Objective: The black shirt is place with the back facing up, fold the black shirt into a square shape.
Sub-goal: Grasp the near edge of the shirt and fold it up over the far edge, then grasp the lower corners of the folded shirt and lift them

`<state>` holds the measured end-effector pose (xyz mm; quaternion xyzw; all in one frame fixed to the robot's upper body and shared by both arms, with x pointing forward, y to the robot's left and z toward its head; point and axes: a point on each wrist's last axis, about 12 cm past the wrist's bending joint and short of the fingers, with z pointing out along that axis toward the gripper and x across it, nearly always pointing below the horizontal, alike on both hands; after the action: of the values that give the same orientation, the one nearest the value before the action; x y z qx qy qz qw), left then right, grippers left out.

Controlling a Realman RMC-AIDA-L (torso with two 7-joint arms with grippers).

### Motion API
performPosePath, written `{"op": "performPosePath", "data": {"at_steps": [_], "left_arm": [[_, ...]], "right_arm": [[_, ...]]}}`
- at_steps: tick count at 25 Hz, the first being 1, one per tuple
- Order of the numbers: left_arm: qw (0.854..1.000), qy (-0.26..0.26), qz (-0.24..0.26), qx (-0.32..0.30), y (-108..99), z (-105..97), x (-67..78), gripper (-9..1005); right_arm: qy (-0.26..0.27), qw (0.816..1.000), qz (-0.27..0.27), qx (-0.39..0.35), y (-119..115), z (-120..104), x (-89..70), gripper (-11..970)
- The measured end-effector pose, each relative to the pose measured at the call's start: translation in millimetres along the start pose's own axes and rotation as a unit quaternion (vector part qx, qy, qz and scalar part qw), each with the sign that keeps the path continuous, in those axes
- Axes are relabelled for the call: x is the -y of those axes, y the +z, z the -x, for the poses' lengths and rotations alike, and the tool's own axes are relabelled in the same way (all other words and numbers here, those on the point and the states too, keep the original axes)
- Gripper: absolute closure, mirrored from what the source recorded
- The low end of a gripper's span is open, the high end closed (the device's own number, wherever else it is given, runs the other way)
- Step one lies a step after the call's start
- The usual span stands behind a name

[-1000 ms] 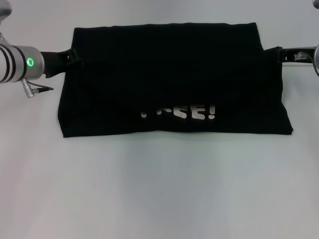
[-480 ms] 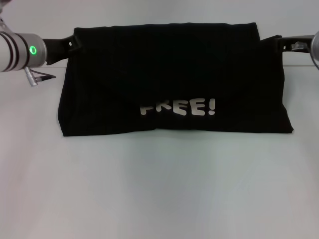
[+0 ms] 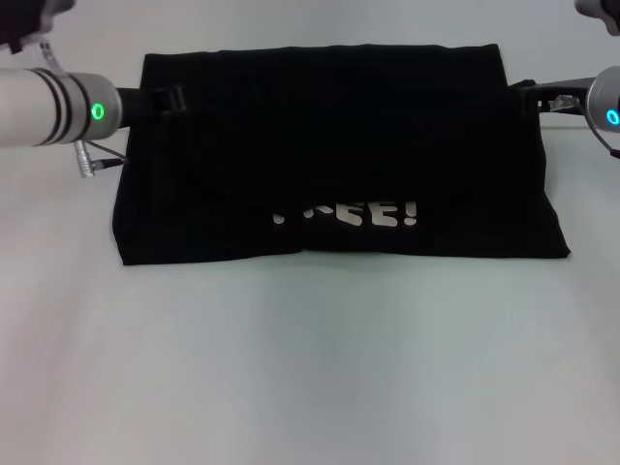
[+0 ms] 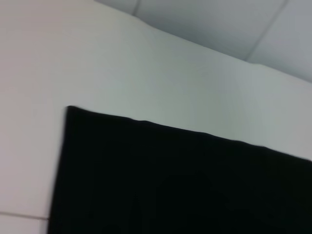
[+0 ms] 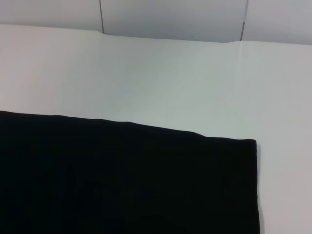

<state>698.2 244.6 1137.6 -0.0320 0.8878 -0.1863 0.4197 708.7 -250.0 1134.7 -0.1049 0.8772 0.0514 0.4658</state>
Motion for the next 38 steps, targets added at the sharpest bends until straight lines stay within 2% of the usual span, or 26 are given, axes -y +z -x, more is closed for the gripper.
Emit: {"op": "performPosePath", "data": {"at_steps": [4,7,10,12,13,16,21,28,33,38], "left_arm": [[1.000,0.026,0.000,0.003,3,2,9.9,825],[0.999,0.032,-0.006,0.006,1,6,12.1,823],[1.000,0.013,-0.022,0.010,-9,11,7.7,821],[0.999,0.000,-0.032,0.006,-14,13,3.7,594],[0.999,-0.015,-0.040,-0.001,-17,13,-0.6,584],[0.997,-0.055,-0.055,-0.016,-28,14,-15.2,554],[0.989,-0.113,-0.084,-0.045,-48,7,-42.4,541],[0.981,-0.123,-0.099,-0.116,-69,-15,-62.9,548],[0.979,-0.121,-0.076,-0.142,-74,-27,-75.6,551],[0.979,-0.121,-0.063,-0.153,-70,-39,-79.5,551]], "right_arm": [[0.002,1.000,-0.002,0.002,0,1,1.4,834],[0.002,1.000,0.002,0.003,-2,4,2.9,829],[0.011,1.000,0.012,0.001,-5,7,4.8,715],[0.025,1.000,0.017,-0.001,-8,8,7.0,640],[0.031,0.999,0.020,-0.001,-10,10,8.2,602],[0.049,0.998,0.039,-0.008,-16,15,10.4,346],[0.076,0.992,0.088,-0.047,-30,29,11.1,309],[0.117,0.975,0.139,-0.130,-51,45,19.0,313],[0.139,0.965,0.163,-0.152,-64,48,27.0,315],[0.152,0.960,0.170,-0.159,-68,44,31.7,315]]}}
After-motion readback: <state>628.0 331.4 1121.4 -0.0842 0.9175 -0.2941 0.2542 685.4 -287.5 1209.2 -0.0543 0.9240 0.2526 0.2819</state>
